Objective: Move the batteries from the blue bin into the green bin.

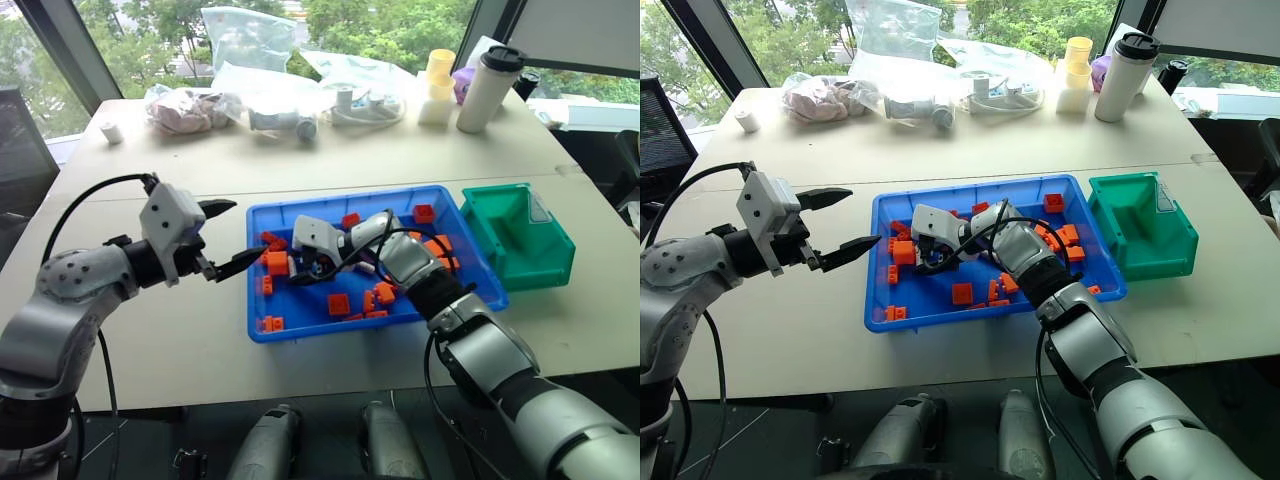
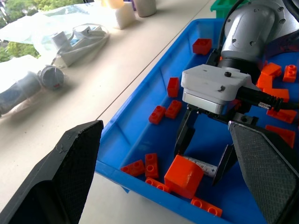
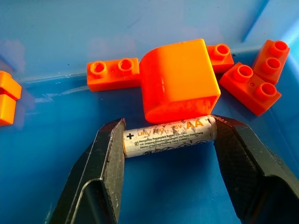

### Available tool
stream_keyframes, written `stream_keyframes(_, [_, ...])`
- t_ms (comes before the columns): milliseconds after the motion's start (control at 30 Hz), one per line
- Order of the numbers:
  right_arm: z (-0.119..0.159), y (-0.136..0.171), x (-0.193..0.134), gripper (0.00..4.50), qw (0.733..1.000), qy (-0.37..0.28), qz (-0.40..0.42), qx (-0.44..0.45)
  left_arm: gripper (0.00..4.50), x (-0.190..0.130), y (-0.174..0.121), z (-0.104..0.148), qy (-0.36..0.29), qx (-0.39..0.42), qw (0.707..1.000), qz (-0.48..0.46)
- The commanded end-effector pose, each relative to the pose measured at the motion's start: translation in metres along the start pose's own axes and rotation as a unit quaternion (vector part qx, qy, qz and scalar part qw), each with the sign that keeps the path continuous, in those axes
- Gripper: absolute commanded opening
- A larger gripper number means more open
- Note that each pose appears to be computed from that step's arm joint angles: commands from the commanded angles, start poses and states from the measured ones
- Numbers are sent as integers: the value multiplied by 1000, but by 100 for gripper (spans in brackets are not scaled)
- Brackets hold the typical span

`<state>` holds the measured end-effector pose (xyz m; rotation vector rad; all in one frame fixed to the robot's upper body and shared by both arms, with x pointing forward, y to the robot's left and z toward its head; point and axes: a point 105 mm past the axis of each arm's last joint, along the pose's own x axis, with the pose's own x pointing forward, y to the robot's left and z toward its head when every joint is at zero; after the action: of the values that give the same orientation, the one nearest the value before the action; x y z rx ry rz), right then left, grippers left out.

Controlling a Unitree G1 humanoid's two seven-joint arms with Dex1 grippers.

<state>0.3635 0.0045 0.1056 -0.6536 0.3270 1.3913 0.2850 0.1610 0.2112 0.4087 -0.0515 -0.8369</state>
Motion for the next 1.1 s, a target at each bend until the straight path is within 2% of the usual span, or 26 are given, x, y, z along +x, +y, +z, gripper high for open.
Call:
stream_keyframes(33, [8,-8,-14,221,1000,-7,-25,-12,450,-1,1,8,-13,20,1000,4])
stream_keyframes(67, [9,-11,-17,221,999,-8,-34,-15,450,0,1,8,-13,20,1000,4])
stream_keyframes(200, [16,-20,-68,221,996,-16,-77,-37,450,3,0,10,-17,20,1000,-3])
stream_keyframes(233, [17,-20,-89,221,994,-16,-96,-48,450,4,-2,11,-20,19,1000,-7])
stream_keyframes(300, [19,-29,-159,221,983,-29,-178,-36,450,13,-11,11,-32,11,999,-31])
stream_keyframes(367, [20,-29,-201,221,972,-40,-234,-4,450,18,-20,11,-39,2,998,-53])
stream_keyframes(467, [1,-26,-237,221,955,-3,-294,23,450,25,-30,10,-43,-3,996,-79])
stream_keyframes(567, [-22,-28,-278,221,925,19,-372,73,450,34,-33,16,-59,-4,993,-101])
stream_keyframes(700, [-60,-25,-306,221,889,72,-434,124,450,44,-32,26,-80,3,989,-127])
stream_keyframes(800, [-84,-18,-313,221,877,108,-446,143,450,50,-32,39,-105,1,984,-145])
stream_keyframes(1067, [-102,-15,-322,221,864,119,-460,169,450,53,-34,55,-132,-5,976,-175])
stream_keyframes(1100, [-104,-15,-324,271,862,122,-463,169,450,53,-34,53,-128,-1,976,-175])
